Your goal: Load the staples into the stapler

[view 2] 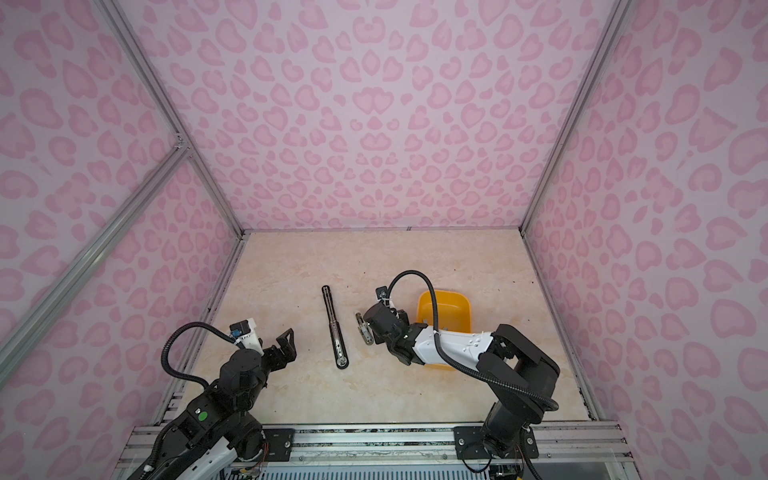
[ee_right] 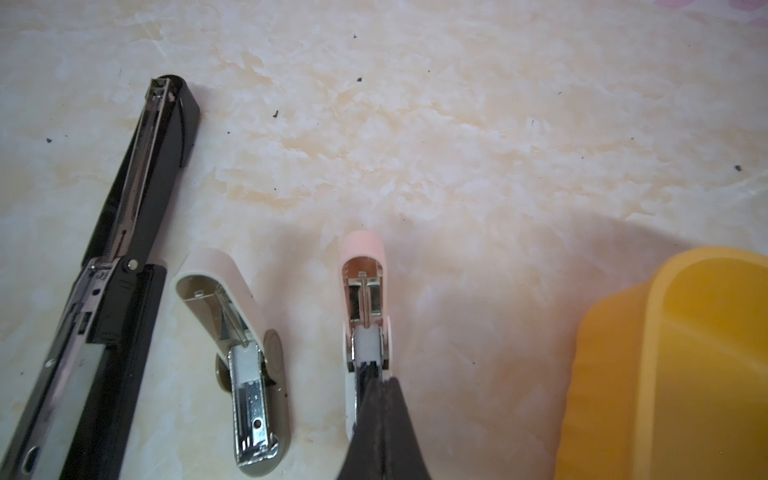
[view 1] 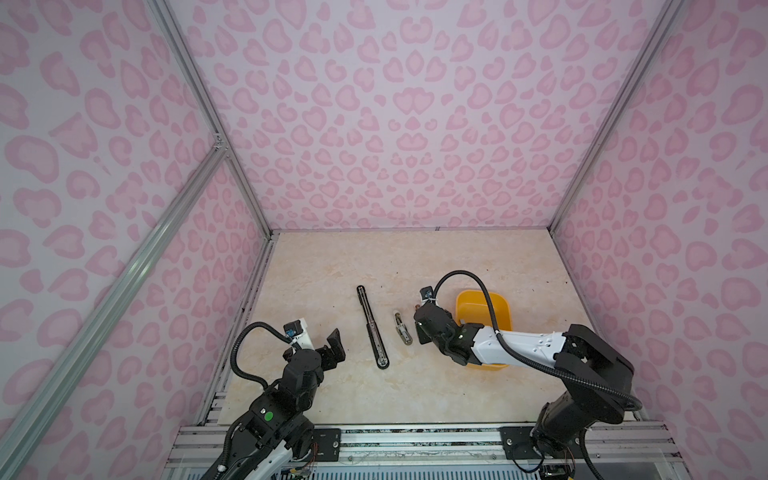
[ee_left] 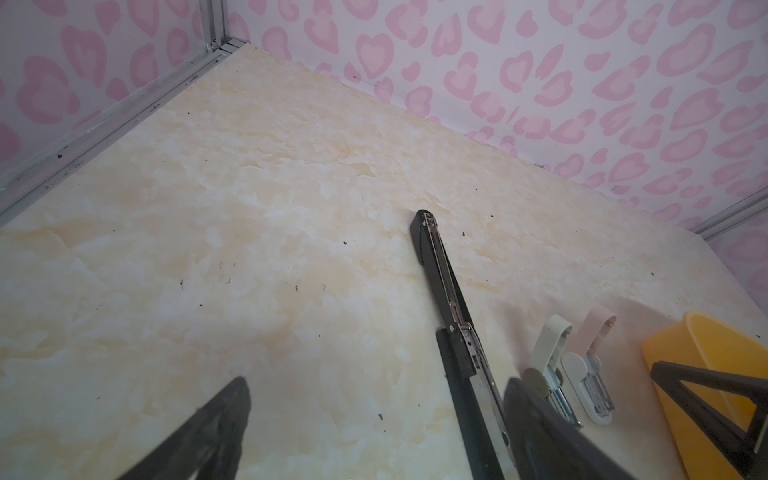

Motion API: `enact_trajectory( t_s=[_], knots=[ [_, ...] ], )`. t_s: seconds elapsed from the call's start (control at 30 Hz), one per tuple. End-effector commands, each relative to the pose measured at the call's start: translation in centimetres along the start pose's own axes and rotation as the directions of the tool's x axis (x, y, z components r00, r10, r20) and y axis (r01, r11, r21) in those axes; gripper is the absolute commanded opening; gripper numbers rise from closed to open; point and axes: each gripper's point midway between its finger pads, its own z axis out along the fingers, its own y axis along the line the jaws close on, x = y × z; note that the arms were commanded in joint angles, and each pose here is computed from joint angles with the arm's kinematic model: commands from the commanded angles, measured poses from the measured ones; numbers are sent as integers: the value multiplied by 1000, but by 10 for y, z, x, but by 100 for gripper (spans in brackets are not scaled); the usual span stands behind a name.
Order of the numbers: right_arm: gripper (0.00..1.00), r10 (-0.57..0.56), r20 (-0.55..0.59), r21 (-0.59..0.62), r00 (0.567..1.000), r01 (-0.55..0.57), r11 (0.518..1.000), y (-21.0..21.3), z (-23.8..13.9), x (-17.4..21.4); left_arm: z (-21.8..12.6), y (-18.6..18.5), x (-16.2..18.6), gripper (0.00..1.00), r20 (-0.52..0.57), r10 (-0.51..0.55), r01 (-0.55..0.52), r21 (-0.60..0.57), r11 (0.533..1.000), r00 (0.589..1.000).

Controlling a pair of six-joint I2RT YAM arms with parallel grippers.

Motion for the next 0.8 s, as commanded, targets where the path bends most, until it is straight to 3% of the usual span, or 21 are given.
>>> enact_trajectory(
  t_s=[0.0,0.5,0.77],
  knots=[
    [0,25,36,34,999,-26,999,-10,-7,-8,-2,-3,-11,96,36,-20,20,4,1000,999],
    [5,138,138,107,981,-153,982,-48,-43,-28,-3,0,-10,96,37,-29,29,-1,1000,999],
    [5,167,137,110,976,-183,977,-58,-48,-26,-3,0,-11,96,38,-28,28,-4,1000,999]
  ],
)
